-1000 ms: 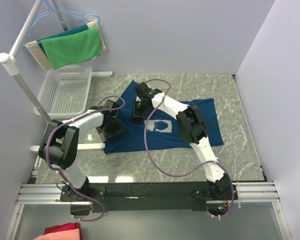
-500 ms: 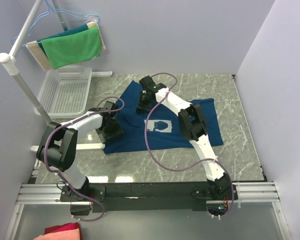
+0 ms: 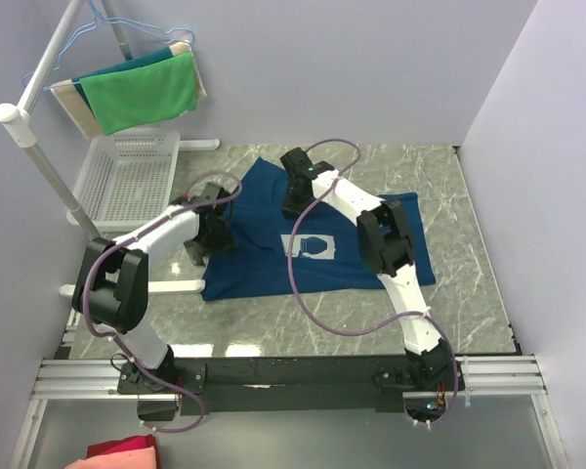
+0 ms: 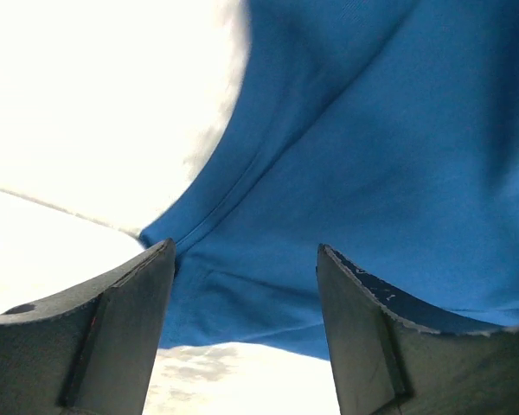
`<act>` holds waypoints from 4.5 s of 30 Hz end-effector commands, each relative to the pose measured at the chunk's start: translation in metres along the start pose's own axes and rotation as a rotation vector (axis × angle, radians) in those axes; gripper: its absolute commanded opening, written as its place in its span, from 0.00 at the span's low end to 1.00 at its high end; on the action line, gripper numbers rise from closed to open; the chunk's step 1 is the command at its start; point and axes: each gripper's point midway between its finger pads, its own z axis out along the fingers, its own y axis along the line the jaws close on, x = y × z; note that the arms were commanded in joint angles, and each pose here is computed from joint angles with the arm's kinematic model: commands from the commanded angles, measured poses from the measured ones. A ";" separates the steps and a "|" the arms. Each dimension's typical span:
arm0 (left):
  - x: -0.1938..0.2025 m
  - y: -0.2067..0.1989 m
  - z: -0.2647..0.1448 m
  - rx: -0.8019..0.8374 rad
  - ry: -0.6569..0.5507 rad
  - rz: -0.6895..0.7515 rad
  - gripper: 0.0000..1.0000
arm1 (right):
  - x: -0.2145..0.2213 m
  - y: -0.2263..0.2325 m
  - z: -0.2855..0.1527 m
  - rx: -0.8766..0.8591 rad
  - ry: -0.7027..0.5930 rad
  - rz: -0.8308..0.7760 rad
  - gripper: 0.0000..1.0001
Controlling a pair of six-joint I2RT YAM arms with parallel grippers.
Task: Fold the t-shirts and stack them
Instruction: Fold the tshirt
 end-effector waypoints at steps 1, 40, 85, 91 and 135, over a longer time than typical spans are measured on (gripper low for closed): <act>-0.055 -0.024 -0.024 0.019 -0.149 -0.007 0.72 | -0.049 -0.035 -0.059 0.119 -0.171 0.048 0.29; -0.108 -0.103 0.034 0.065 -0.128 0.063 0.64 | -0.042 -0.060 -0.090 0.121 -0.114 -0.019 0.21; -0.097 -0.086 0.067 0.021 0.032 -0.028 0.52 | 0.032 0.027 -0.003 -0.085 0.072 -0.201 0.00; -0.093 -0.081 0.074 -0.007 0.041 -0.027 0.49 | 0.019 0.025 -0.017 -0.055 0.016 -0.197 0.00; -0.153 -0.094 0.010 0.085 -0.198 -0.058 0.79 | -0.057 -0.012 -0.095 0.055 -0.273 -0.063 0.34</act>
